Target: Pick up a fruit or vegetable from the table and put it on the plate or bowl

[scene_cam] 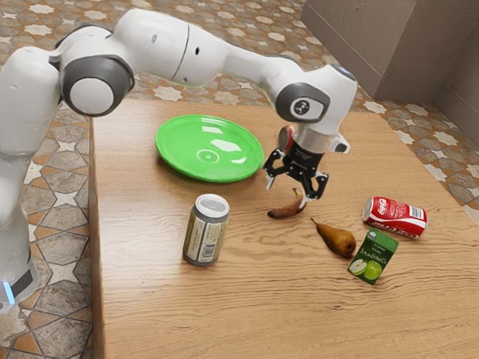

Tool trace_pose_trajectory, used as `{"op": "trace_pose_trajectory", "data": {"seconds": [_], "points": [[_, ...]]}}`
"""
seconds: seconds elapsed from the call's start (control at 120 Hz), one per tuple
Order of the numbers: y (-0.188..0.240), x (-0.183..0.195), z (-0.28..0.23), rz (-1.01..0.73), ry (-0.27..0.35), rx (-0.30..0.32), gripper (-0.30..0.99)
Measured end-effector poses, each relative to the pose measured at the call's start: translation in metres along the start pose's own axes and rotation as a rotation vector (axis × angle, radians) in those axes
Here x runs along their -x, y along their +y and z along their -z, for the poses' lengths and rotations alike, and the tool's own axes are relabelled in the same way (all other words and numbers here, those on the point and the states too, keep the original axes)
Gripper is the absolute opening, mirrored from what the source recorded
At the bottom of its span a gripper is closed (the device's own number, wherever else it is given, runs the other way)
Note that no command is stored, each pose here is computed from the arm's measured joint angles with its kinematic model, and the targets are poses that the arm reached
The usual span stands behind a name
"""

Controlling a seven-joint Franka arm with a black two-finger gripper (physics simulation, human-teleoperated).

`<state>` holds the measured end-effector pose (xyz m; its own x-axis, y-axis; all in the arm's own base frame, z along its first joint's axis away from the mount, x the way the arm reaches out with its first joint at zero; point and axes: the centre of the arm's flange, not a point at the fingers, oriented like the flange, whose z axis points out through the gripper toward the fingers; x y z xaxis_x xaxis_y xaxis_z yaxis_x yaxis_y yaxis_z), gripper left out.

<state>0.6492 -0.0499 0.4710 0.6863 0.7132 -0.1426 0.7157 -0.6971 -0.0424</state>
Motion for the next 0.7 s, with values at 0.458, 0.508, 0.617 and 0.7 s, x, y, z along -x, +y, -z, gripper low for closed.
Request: {"op": "trace_pose_trajectory", "data": {"seconds": [0.458, 0.508, 0.617, 0.7], "points": [[0.014, -0.013, -0.026, 0.131, 0.013, 0.024, 0.69], [0.014, -0.014, -0.025, 0.136, 0.016, 0.025, 0.69], [0.017, -0.014, -0.026, 0.115, 0.039, 0.027, 0.69], [0.024, -0.011, -0.029, 0.062, 0.080, 0.015, 0.69]]}}
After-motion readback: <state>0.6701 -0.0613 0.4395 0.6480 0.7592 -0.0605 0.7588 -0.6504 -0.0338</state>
